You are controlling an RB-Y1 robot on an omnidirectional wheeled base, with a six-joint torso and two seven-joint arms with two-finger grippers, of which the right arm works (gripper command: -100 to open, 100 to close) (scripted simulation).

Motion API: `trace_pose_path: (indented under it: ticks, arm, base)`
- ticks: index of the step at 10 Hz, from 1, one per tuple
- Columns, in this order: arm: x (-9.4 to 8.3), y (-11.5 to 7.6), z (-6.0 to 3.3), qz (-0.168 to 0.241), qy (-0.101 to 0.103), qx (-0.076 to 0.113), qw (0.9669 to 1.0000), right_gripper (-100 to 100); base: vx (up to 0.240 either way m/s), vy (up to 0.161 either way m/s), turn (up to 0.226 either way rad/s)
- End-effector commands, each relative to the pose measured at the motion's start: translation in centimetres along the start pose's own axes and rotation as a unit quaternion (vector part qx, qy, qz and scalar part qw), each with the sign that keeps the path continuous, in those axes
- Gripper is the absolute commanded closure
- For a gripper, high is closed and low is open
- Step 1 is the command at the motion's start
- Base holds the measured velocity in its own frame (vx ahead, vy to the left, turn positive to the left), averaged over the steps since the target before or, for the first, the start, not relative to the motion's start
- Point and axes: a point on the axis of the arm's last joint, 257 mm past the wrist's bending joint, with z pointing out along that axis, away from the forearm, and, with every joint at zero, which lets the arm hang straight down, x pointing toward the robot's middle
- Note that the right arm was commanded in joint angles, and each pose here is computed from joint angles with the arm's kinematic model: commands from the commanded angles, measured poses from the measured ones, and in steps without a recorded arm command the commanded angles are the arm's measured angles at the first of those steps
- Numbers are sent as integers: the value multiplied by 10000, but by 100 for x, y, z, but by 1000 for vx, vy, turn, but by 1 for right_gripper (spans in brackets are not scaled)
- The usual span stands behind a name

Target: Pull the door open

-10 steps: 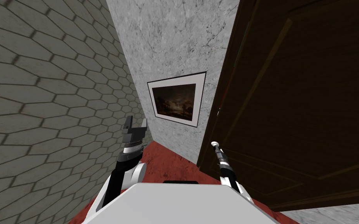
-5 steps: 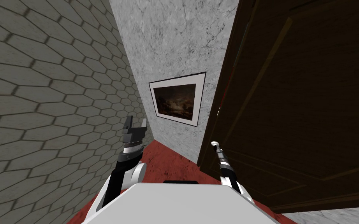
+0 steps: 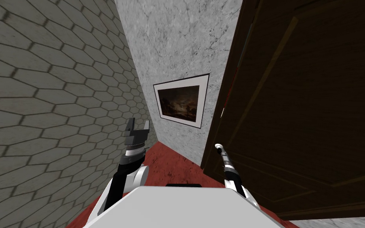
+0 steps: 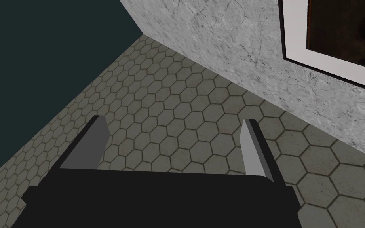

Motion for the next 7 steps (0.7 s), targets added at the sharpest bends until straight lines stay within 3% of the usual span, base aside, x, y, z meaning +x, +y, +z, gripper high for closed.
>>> trace_pose_path:
  ticks: [1,6,7]
  arm:
    - [57,47,-4,214,23,-41,9998,100]
    - [8,29,-3,975,-49,-27,9952,100]
    - [-9,22,-3,1211,-74,-22,9926,100]
  base:
    - [-25,-9,22]
    - [-38,-9,53]
    - [-34,-10,45]
